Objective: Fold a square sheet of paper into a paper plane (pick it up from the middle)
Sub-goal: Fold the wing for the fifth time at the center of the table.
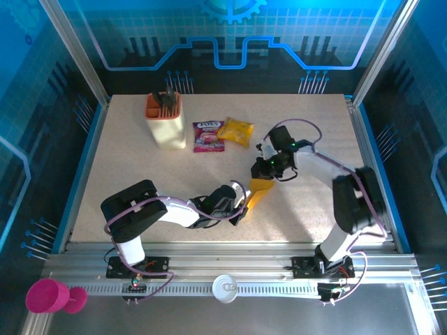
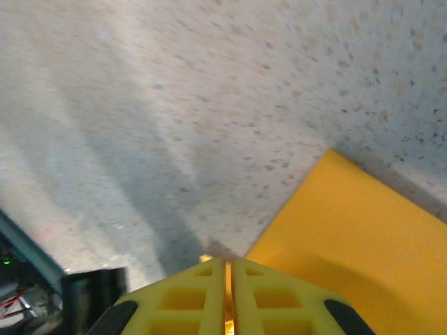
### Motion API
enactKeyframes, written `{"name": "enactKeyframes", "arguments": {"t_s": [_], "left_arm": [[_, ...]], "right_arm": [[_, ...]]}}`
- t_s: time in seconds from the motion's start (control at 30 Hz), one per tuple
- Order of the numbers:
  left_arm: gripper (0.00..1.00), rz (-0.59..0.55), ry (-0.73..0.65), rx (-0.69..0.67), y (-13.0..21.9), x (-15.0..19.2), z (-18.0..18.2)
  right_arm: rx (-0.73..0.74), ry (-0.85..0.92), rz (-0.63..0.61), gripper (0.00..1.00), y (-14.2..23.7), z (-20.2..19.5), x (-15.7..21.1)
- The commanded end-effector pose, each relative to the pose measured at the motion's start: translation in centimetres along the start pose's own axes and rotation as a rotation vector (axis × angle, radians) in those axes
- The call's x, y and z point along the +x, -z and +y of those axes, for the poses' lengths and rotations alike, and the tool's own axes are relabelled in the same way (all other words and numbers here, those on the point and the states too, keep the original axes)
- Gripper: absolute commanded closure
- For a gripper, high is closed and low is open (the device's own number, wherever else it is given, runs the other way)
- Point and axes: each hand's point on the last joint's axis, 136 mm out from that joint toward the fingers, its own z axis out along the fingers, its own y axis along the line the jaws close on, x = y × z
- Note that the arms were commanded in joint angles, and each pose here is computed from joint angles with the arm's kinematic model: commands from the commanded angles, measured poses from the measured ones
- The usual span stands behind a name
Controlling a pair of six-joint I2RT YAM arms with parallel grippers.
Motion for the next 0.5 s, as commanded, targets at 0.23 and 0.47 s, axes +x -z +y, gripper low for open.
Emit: {"name": "enactKeyframes", "arguments": {"t_s": [0.23,0.47], "left_arm": [[1.00,0.030,0.020,-0.016,0.1,1.1,0.7],[1.00,0.032,0.019,-0.015,0.1,1.2,0.7]], "right_arm": [[-0.036,-0.082,-0.090,0.96,-1.0,-0.5,6.1],[-0.050,-0.068,-0.121,0.99,-2.5,-0.6,7.1]]}}
